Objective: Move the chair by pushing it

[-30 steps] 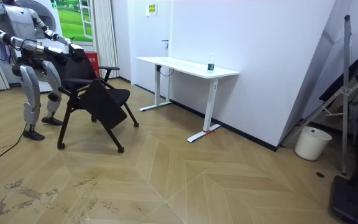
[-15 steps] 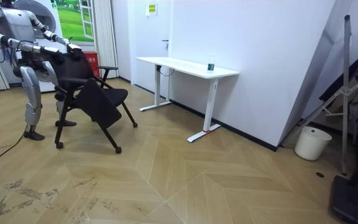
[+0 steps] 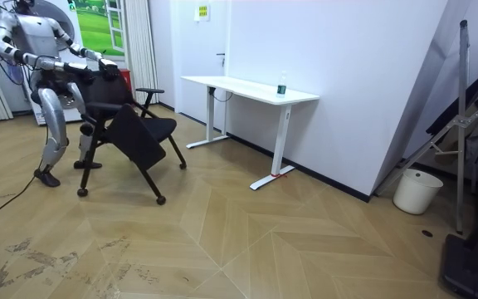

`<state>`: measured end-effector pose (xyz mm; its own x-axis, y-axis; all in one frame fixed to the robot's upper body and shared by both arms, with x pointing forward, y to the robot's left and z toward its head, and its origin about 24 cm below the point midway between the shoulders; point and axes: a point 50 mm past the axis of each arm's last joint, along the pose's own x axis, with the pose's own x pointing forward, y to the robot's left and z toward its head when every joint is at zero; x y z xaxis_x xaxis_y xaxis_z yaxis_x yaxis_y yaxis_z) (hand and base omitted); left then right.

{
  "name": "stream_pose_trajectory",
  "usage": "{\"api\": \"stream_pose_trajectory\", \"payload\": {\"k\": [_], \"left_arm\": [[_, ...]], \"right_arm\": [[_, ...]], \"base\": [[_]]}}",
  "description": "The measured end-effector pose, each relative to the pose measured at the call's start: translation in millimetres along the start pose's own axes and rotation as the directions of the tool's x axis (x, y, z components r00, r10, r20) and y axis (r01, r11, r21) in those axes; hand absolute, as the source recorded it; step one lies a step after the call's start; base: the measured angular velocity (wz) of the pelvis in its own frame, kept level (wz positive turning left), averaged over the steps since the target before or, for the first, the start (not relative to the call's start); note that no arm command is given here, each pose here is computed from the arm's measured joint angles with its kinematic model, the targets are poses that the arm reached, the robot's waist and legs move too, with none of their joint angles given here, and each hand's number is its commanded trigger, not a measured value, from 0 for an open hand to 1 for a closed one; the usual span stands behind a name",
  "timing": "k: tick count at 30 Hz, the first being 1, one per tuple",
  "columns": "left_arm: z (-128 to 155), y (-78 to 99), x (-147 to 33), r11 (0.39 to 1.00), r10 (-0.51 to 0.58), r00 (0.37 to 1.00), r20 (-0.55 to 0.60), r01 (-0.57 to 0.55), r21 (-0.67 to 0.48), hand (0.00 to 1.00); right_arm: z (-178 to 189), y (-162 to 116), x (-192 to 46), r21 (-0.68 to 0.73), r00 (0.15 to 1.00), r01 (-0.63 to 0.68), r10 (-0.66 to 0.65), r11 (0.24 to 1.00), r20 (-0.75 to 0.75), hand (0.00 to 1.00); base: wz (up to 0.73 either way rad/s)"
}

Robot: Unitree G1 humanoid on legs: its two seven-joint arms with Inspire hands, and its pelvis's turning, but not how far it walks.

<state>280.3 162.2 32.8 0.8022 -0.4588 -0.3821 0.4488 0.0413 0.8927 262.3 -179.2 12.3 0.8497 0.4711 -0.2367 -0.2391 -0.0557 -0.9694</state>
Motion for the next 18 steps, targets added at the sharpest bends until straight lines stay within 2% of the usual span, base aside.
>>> {"api": "stream_pose_trajectory", "payload": {"k": [7, 13, 18], "left_arm": [[-2.0, 2.5, -2.4, 1.0, 0.024, 1.0, 0.011, -0.024, 0.018, 1.0], [-1.8, -3.9, -4.6, 1.0, 0.005, 1.0, 0.015, -0.005, 0.018, 1.0], [-1.3, 0.2, -9.7, 0.999, 0.032, 0.999, 0.019, -0.032, 0.025, 1.0]], "right_arm": [[3.1, 1.8, -1.7, 0.011, 1.0, 0.02, -0.02, 1.0, 0.003, 1.0], [8.0, 11.0, -11.1, 0.029, 1.0, 0.0, 0.0, 1.0, 0.011, 1.0], [11.4, 1.1, -14.5, 0.003, 0.999, 0.025, -0.025, 1.0, 0.034, 1.0]], "base": [[-0.22], [0.31], [0.28]]}}
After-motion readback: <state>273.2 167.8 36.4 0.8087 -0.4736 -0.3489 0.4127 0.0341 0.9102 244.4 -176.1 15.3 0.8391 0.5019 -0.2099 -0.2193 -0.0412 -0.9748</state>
